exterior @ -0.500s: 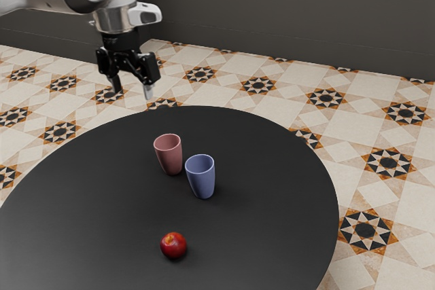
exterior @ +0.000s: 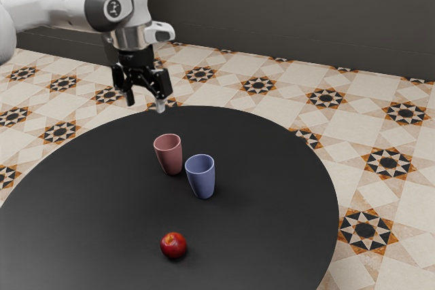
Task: Place the left cup onto the right cup
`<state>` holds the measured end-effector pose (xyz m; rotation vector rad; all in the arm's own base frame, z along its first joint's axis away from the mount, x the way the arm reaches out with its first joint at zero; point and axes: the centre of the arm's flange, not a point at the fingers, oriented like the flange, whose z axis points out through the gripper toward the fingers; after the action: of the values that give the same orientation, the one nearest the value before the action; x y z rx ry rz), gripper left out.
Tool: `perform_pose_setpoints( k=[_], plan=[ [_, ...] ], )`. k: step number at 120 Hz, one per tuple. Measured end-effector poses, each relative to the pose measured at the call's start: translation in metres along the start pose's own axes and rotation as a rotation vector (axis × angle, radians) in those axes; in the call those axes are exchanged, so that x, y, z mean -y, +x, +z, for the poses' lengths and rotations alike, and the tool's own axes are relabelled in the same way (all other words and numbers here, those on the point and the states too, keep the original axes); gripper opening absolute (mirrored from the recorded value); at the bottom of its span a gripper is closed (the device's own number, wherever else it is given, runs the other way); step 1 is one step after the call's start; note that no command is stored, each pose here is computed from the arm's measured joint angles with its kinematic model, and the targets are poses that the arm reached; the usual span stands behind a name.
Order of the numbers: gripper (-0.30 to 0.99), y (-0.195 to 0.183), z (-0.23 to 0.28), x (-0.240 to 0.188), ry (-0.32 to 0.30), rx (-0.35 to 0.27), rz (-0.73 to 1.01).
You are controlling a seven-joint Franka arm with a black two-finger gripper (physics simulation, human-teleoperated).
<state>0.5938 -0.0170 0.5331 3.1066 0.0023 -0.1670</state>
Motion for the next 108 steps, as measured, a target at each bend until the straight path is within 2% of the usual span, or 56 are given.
perform_pose_setpoints(
  k=[24, 72, 108],
  plan=[
    [0.67, 0.016, 0.027, 0.002, -0.017, -0.002, -0.008],
    [0.38, 0.038, 0.088, 0.006, -0.057, -0.006, -0.037],
    [0.29, 0.053, 0.112, 0.007, -0.06, -0.017, -0.045]
  ],
)
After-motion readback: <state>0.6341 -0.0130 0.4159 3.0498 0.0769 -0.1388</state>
